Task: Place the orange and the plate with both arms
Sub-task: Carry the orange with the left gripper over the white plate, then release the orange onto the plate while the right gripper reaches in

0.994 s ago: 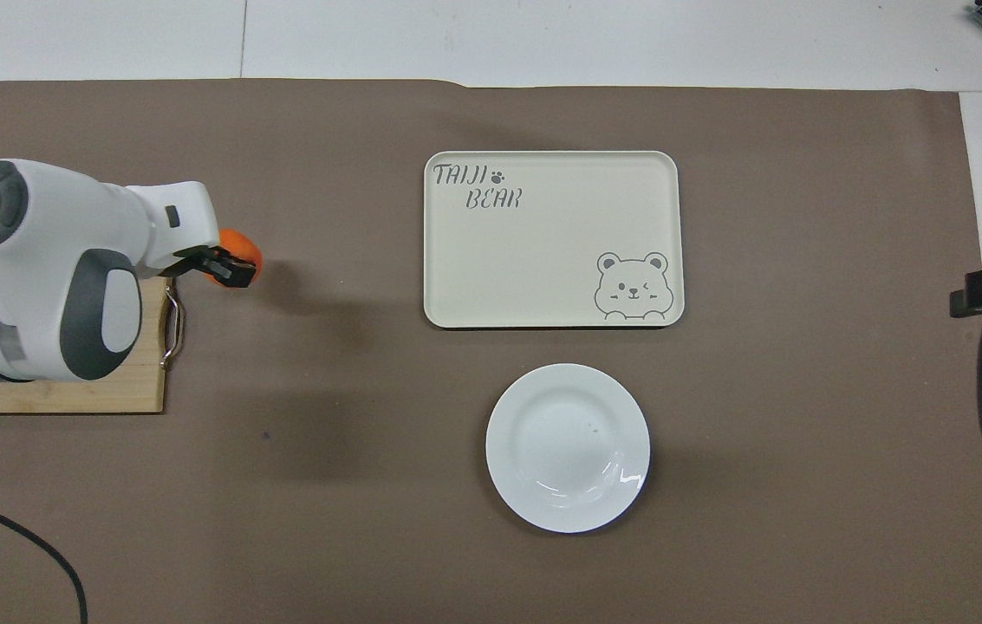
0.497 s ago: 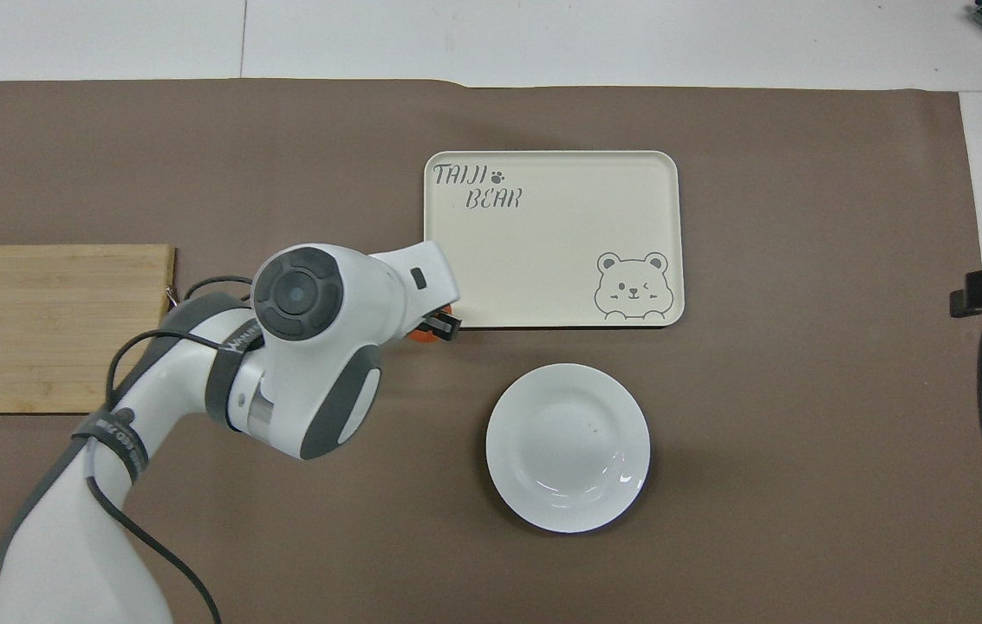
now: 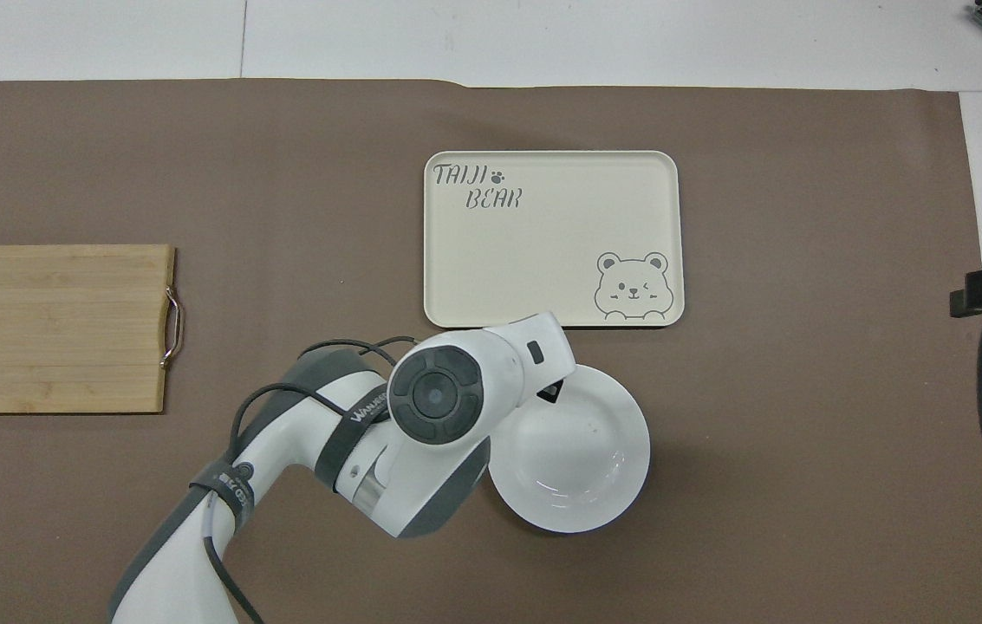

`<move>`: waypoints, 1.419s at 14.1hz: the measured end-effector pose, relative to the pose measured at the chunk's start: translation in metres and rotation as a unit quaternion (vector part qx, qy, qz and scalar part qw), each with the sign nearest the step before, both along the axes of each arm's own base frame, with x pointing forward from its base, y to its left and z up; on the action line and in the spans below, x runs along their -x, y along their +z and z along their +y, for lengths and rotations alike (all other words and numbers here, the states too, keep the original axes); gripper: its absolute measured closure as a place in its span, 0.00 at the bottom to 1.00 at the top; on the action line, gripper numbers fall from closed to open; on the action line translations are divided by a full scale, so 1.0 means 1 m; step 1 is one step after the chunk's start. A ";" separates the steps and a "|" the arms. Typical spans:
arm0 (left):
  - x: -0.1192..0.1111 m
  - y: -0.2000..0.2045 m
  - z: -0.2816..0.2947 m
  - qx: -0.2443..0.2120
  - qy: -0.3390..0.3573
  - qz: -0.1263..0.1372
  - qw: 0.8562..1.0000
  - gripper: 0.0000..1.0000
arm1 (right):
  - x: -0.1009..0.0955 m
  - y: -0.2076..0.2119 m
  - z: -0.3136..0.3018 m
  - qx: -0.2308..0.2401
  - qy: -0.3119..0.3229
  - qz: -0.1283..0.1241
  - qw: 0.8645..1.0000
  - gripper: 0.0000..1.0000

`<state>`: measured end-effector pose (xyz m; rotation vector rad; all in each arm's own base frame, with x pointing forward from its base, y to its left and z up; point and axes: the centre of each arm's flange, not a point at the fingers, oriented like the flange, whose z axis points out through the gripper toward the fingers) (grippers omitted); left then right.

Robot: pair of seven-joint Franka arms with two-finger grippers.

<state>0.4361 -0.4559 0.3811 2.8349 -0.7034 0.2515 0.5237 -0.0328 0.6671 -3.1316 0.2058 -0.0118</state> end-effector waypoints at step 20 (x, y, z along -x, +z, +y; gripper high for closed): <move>-0.096 0.114 0.242 -0.072 0.100 0.043 0.991 0.00 | -0.006 -0.060 0.055 -0.132 0.076 0.027 0.988 0.00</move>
